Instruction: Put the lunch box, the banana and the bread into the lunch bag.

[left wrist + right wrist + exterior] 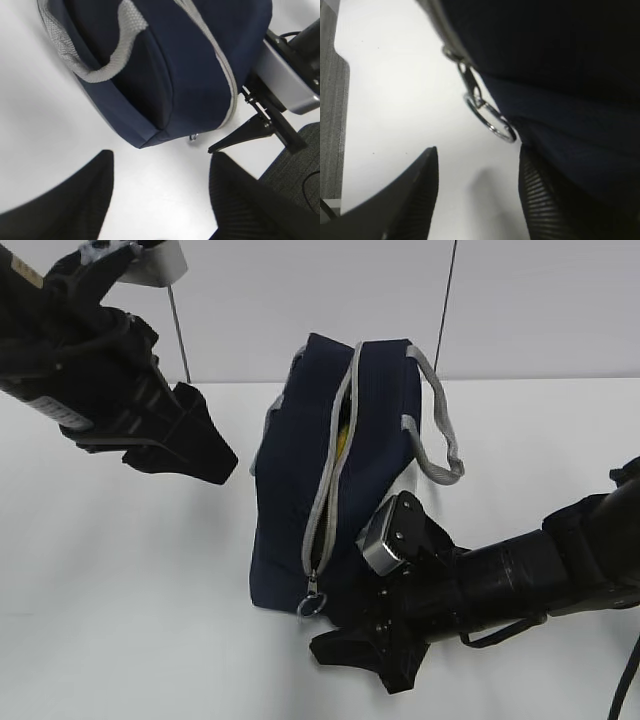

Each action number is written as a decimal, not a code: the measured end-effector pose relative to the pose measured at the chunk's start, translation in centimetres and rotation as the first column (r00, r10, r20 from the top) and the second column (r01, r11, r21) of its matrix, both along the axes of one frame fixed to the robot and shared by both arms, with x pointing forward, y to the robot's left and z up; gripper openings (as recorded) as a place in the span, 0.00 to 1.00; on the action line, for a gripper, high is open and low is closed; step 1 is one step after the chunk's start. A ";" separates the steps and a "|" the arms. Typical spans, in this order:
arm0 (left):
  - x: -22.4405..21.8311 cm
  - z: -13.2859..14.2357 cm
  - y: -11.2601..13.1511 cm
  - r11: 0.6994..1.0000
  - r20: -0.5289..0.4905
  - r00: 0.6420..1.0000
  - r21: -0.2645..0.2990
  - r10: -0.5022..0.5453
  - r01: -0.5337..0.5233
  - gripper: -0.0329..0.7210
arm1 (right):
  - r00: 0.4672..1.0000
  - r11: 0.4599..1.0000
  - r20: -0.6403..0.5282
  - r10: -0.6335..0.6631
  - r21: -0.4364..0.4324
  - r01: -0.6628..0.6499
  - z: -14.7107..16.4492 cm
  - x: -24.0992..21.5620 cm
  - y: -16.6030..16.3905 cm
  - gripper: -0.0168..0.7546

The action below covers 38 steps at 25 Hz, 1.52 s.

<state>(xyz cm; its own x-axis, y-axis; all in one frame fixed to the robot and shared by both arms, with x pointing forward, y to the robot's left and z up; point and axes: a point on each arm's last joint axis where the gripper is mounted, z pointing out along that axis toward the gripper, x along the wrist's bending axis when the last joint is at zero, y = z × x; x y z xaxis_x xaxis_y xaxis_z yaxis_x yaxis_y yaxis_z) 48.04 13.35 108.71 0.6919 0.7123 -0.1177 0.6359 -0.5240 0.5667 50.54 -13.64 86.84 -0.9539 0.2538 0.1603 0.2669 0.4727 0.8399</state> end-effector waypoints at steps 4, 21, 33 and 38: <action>0.0 0.0 0.0 1.000 0.000 1.000 0.001 0.000 0.000 0.61 | 1.000 1.000 0.009 -0.004 -0.007 0.004 0.1 0.3 0.0 0.52; 0.0 0.0 0.0 1.000 0.000 1.000 0.001 0.000 0.000 0.60 | 1.000 0.999 0.024 0.016 0.051 -0.017 0.8 0.6 0.5 0.52; 0.0 0.0 0.0 1.000 0.001 1.000 0.002 0.000 0.000 0.60 | 0.999 0.996 0.023 0.038 0.078 -0.039 1.0 0.4 0.6 0.50; 0.0 0.0 0.0 1.000 0.001 1.000 0.002 0.000 0.000 0.59 | 0.998 0.994 0.023 0.051 0.100 -0.053 1.2 0.3 0.7 0.42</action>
<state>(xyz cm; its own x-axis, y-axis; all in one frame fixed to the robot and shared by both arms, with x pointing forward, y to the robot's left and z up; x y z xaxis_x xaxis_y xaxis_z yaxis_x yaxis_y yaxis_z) 48.05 13.36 108.70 0.6923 0.7123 -0.1153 0.6349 -0.5254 0.5664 50.80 -12.95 88.00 -0.9687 0.1869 0.1632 0.2266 0.3986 0.8887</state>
